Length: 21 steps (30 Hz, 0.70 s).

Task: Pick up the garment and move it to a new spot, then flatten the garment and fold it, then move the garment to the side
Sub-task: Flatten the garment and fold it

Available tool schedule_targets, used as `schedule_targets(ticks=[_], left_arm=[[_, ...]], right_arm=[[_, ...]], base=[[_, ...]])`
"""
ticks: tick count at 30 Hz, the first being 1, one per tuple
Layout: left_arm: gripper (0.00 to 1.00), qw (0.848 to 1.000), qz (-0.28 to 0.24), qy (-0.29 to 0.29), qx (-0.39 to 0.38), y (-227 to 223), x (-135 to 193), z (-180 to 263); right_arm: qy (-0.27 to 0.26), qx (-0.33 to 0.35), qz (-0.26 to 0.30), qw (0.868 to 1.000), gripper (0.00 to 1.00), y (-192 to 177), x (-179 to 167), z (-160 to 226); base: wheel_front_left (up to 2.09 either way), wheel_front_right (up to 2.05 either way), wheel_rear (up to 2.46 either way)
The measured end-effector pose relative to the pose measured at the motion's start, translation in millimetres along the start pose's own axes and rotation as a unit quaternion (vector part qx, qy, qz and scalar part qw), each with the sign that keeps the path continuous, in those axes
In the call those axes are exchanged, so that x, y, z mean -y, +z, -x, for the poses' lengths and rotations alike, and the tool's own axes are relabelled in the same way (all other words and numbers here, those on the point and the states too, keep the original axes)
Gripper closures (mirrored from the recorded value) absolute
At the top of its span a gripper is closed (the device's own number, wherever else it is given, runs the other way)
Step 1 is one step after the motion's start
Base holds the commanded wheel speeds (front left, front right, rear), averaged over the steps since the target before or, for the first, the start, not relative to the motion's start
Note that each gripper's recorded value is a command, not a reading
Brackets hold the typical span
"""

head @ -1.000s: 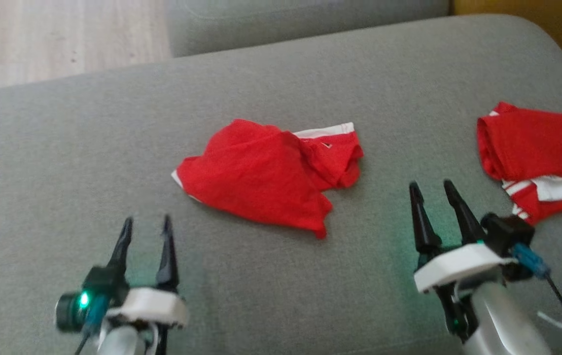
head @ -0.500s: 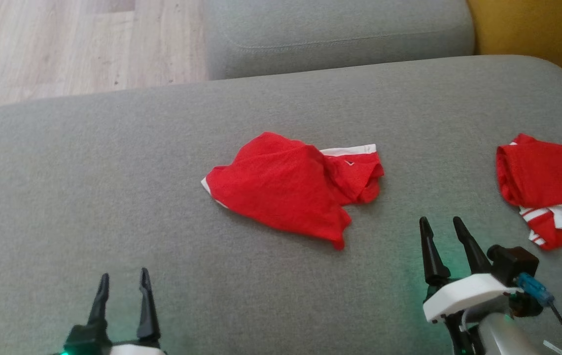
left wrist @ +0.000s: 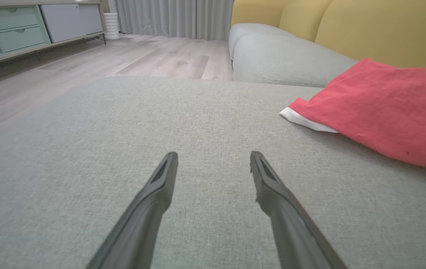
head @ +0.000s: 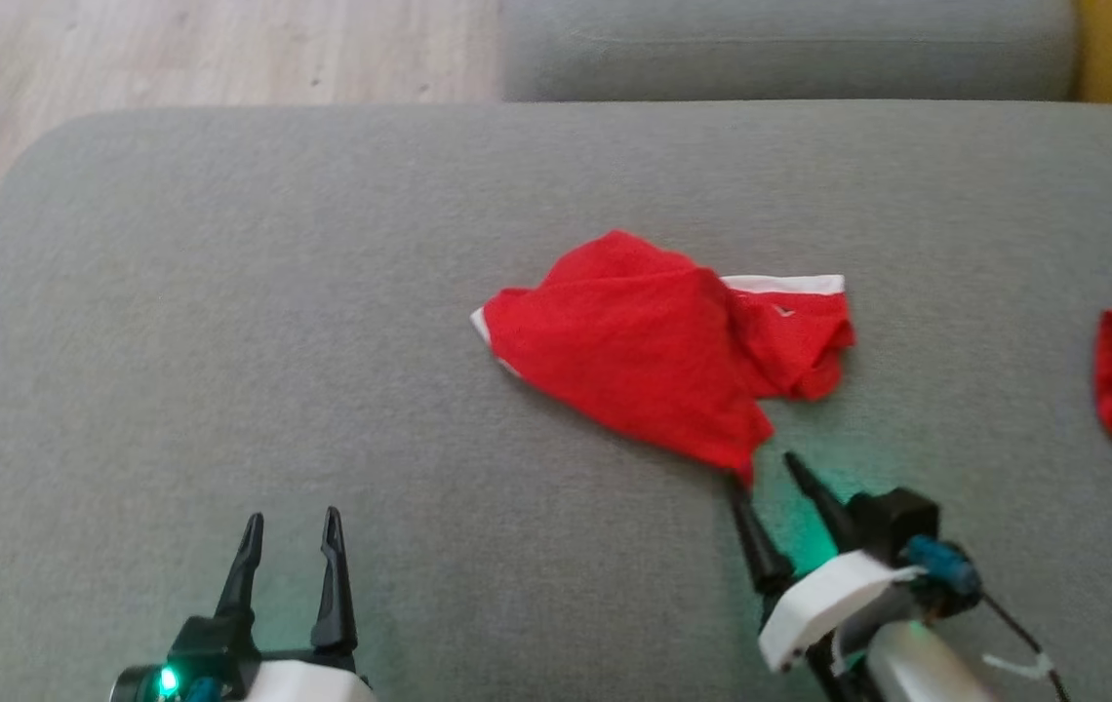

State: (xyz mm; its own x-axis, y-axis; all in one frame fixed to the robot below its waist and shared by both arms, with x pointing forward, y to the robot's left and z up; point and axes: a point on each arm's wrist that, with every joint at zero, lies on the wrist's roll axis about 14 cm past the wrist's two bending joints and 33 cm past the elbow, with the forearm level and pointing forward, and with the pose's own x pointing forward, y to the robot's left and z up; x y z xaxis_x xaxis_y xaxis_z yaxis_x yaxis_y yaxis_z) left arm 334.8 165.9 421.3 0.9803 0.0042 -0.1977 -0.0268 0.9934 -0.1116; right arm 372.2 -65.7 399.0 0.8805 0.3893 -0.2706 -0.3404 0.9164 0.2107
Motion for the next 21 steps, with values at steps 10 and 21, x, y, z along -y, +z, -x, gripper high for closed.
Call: schedule_targets(ticks=[10, 21], left_arm=[[0.0, 1.0, 0.005, 0.026, -0.013, -8.3, -14.8, 6.2], [0.0, 1.0, 0.01, 0.021, 0.015, 8.5, -12.0, 7.6]], right_arm=[[0.036, -0.043, 0.032, 0.998, 1.0, -20.8, -15.1, -17.3], [0.199, 0.153, 0.036, 0.967, 1.0, 111.5, -124.9, -25.4]], base=[[0.0, 0.0, 0.0], [0.0, 0.0, 0.0]])
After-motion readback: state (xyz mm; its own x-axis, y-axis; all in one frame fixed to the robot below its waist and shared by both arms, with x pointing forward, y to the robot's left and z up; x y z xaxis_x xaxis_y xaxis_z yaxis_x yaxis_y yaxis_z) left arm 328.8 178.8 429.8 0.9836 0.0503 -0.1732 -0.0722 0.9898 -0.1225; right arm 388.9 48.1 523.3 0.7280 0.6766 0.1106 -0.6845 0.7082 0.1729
